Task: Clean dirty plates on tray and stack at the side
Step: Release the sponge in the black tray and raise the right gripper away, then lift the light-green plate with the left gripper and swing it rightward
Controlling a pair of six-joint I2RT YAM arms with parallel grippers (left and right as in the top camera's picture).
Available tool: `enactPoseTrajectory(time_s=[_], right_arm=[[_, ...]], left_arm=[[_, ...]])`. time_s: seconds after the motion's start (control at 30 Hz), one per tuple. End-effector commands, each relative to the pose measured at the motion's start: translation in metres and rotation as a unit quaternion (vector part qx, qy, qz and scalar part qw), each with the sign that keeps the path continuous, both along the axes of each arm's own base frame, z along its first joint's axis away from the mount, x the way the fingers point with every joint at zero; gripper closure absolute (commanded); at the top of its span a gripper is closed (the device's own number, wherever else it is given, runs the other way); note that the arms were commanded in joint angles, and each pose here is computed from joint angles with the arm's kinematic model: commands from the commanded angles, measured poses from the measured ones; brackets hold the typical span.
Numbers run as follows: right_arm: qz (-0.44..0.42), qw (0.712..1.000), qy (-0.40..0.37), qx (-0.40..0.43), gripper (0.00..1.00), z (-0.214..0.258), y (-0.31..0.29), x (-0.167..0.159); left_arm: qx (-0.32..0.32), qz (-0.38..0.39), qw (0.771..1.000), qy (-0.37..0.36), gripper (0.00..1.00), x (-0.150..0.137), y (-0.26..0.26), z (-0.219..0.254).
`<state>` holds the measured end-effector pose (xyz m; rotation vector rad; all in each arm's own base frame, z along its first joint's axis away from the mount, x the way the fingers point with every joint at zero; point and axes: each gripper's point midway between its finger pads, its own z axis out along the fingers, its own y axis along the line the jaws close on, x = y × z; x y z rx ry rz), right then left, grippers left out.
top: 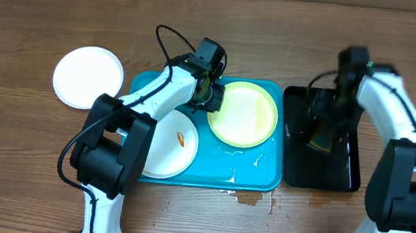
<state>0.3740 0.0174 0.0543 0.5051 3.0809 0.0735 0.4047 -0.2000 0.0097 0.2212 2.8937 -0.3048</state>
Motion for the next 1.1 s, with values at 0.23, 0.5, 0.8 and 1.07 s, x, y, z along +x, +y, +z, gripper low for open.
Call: enactPoseTrajectory(time_s=[0.23,0.5,0.8,1.07], right_arm=[[-0.056,0.991,-0.126,0.002,0.00,0.118,-0.046,0.051],[-0.062,0.990,-0.127,0.001,0.00,0.117,-0.052,0.052],[-0.062,0.990,-0.127,0.001,0.00,0.117,-0.052,0.052],[-0.062,0.990,-0.127,0.001,0.00,0.117,-0.052,0.052]], left_arm=[[0.005,-0.009,1.000,0.011,0.84,-0.005,-0.001,-0.008],[0.007,-0.002,1.000,0.008,0.96,-0.003,0.000,-0.007],[0.064,0.017,0.998,-0.011,0.96,0.014,0.019,0.026],[0.093,0.006,0.995,-0.024,0.96,0.026,0.024,0.076]])
